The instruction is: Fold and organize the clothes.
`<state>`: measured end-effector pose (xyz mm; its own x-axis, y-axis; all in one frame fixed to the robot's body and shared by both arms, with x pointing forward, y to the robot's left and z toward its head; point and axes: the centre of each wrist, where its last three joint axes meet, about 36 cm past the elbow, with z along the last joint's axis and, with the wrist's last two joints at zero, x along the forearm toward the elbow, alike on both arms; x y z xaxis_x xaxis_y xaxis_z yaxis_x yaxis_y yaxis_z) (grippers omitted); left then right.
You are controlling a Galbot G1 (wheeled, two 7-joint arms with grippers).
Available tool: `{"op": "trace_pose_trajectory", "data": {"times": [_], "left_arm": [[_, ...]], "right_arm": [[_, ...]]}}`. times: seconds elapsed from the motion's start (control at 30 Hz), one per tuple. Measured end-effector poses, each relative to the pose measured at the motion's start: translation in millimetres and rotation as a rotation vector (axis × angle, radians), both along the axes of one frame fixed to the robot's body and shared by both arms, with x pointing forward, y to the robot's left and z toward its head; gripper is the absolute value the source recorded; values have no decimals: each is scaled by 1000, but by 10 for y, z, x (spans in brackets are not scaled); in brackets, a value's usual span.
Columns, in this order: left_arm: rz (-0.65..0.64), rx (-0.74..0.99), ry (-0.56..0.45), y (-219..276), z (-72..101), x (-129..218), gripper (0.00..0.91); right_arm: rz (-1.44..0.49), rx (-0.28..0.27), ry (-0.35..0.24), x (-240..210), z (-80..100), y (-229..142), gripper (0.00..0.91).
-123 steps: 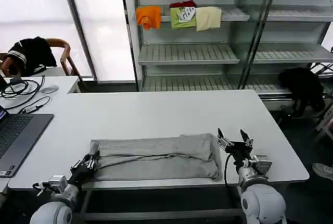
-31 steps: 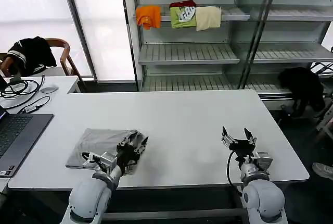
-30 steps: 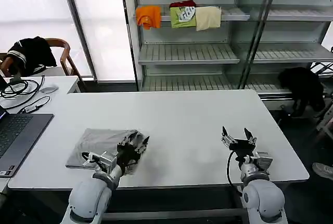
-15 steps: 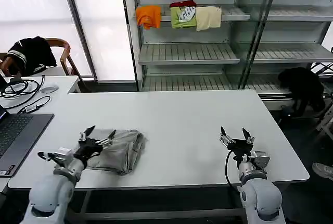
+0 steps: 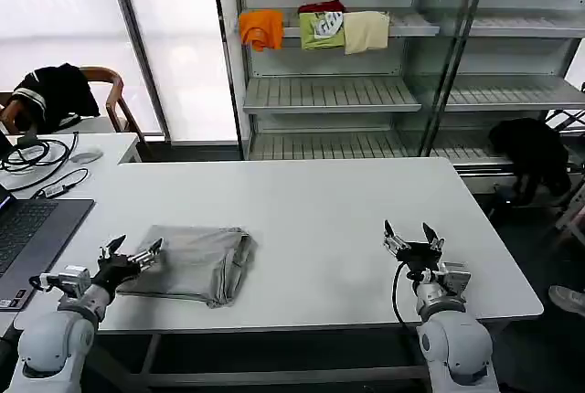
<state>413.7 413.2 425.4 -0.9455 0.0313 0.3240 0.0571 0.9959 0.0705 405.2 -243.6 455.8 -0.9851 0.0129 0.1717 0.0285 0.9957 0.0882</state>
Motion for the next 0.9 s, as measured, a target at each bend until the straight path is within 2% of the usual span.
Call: {"op": "trace_pose_trajectory", "data": {"times": [0.2, 0.27, 0.33, 0.37, 0.4, 0.9], "left_arm": [[5, 3, 28, 69, -131, -27, 897], [3, 2, 36, 68, -161, -41, 595], [-1, -4, 44, 58, -190, -50, 343], [-3, -8, 47, 54, -199, -52, 131], [-6, -11, 49, 48, -206, -53, 20], [-39, -129, 110, -19, -231, -43, 10]], "right_arm": [[3, 2, 1, 27, -12, 14, 907], [3, 2, 1, 34, -14, 17, 907], [4, 2, 1, 37, -11, 21, 907], [4, 2, 1, 37, -11, 24, 907], [4, 3, 0, 38, -10, 24, 907], [-12, -2, -7, 41, 14, -19, 907]]}}
